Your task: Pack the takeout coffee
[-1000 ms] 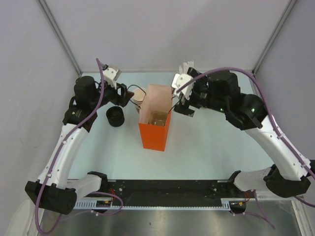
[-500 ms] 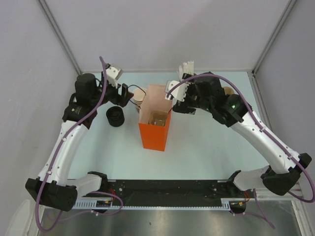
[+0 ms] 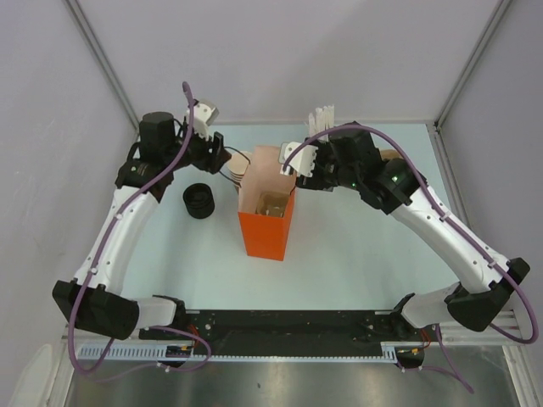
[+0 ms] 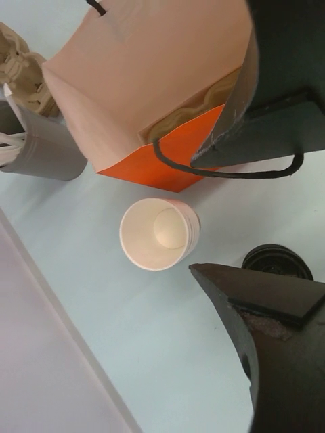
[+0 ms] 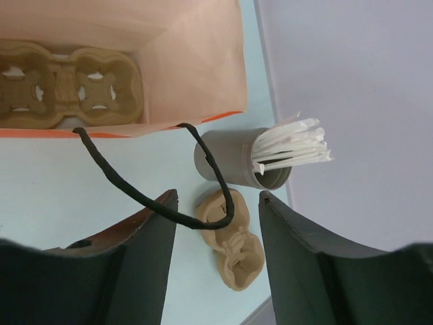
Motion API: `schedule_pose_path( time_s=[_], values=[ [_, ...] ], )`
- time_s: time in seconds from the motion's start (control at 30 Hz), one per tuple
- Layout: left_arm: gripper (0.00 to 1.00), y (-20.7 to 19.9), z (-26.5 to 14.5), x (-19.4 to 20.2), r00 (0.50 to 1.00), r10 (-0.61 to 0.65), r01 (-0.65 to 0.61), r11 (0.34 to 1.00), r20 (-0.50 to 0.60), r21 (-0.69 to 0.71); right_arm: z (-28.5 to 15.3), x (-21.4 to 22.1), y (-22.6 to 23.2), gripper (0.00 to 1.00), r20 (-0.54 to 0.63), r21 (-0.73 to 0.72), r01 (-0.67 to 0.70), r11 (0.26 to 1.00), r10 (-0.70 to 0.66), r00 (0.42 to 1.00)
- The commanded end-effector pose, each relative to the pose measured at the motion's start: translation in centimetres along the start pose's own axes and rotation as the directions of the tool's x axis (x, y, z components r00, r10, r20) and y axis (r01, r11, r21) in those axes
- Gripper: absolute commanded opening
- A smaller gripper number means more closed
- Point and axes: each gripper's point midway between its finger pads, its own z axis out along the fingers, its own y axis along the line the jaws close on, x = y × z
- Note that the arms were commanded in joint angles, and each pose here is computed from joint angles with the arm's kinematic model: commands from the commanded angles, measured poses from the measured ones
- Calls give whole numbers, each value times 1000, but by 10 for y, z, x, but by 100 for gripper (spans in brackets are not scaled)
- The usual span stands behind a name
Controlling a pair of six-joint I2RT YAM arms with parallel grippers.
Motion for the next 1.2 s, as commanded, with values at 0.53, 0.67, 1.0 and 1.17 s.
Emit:
schedule_pose_path(
  time_s=[0.53,0.67,1.0,1.17],
  values=[
    [20,-5,-19,-51,999,47,-48,998,27,27,-25,-32,1,8,160,-37,-31,999,37,986],
    [34,-6,-19,-50,999,46,-47,998,23,31,-25,-30,1,16,146,-27,-23,999,26,989],
    [69,-8,-21,-42,999,52,-52,998,5,35,-20,-31,2,48,144,-36,-24,999,29,989],
    [76,-7,-23,-42,998,56,-57,998,8,24,-20,-32,0,62,141,-32,-29,999,33,990]
  ],
)
